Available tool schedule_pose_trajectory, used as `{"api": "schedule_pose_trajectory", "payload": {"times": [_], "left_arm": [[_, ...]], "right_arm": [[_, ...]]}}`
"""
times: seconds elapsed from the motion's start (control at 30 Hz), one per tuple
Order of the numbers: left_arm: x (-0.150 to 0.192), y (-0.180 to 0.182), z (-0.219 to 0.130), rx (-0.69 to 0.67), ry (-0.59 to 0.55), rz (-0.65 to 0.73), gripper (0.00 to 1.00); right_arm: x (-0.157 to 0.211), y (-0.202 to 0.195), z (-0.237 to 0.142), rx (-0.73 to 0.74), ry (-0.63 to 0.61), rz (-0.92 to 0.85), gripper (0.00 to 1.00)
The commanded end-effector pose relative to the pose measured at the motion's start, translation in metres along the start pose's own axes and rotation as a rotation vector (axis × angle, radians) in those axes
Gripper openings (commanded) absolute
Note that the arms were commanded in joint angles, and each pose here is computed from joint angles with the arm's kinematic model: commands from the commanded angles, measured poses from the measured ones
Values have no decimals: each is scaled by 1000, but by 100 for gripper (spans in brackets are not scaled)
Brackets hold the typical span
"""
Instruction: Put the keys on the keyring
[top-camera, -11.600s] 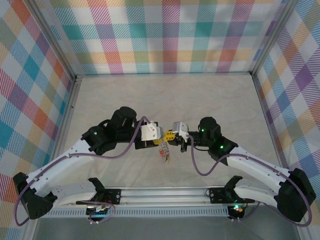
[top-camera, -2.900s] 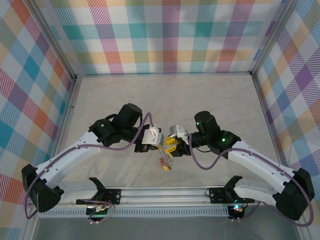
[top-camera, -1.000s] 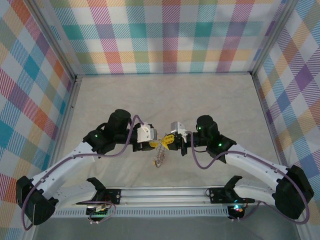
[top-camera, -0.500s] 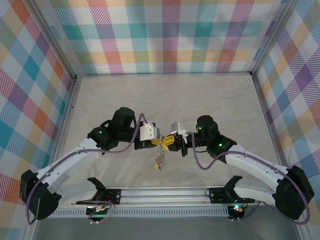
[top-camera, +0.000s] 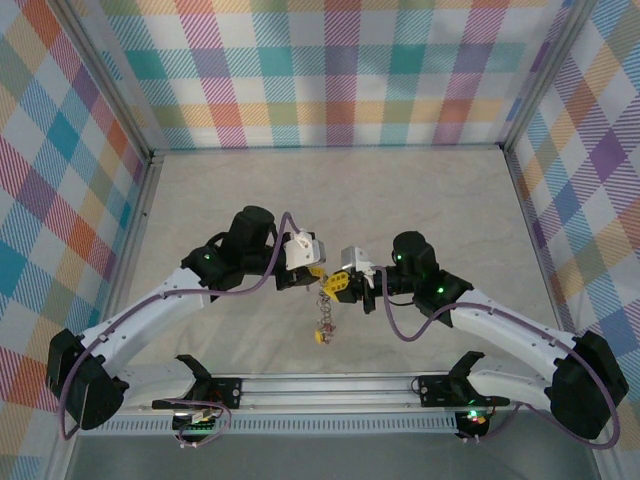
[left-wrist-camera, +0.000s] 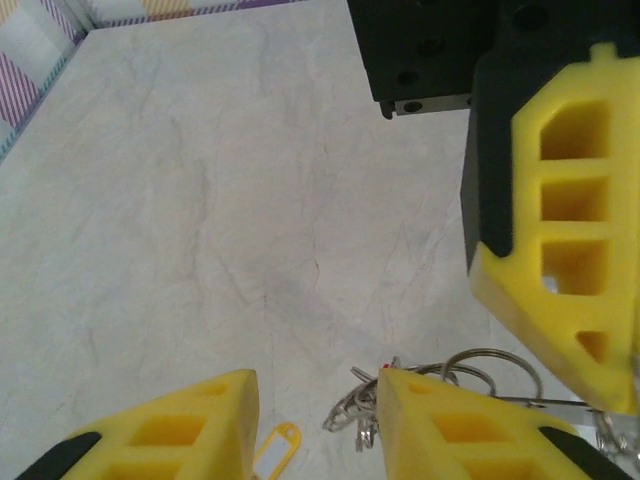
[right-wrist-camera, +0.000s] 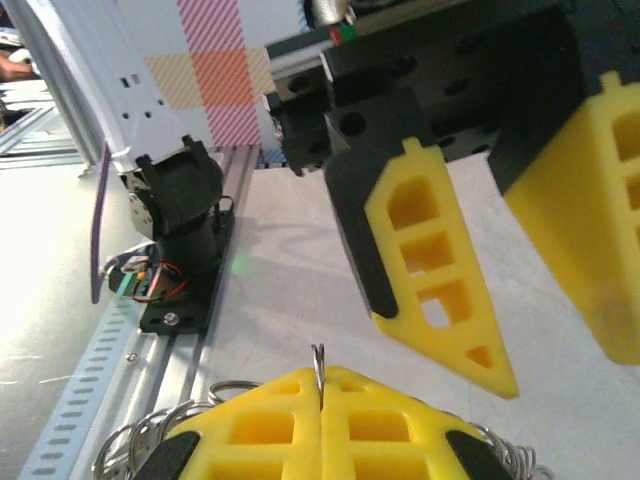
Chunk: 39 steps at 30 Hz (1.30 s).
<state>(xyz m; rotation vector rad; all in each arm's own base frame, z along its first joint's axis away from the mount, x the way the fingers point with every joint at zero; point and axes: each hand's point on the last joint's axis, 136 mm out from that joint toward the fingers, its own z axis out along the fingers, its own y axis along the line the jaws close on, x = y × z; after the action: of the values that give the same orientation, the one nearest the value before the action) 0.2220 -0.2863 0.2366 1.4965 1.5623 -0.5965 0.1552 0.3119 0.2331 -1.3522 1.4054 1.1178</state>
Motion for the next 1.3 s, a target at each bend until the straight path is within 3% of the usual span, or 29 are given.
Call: {"api": "schedule_pose_trajectory", "payload": {"times": [0.0,0.17,0.33,0.5,0.6,0.93,1.27], "left_arm": [[-9,8,-14,-58,-83,-43,37],[-6,13,-43,-146,-157,-127,36],[-13,-3,-54,-97,-267,-157,32],[-19,-4,-49,-59,-304,-171,25],[-25,-10,-45,5,-333,-178,21],[-31,-15,-38,55,-343,-176,21],[-24,-26,-37,112,-305,-179,26]], "right_arm": [[-17,-8,-4,60,-59,-38,0],[-26,-15,-7,98,-124,-24,0],[-35,-20,-13,115,-211,-2,0],[-38,-8,-9,20,-213,-42,0],[-40,-11,-9,35,-226,-46,0],[-43,-15,-6,48,-238,-84,0],[-49,-17,-8,77,-269,-177,0]]}}
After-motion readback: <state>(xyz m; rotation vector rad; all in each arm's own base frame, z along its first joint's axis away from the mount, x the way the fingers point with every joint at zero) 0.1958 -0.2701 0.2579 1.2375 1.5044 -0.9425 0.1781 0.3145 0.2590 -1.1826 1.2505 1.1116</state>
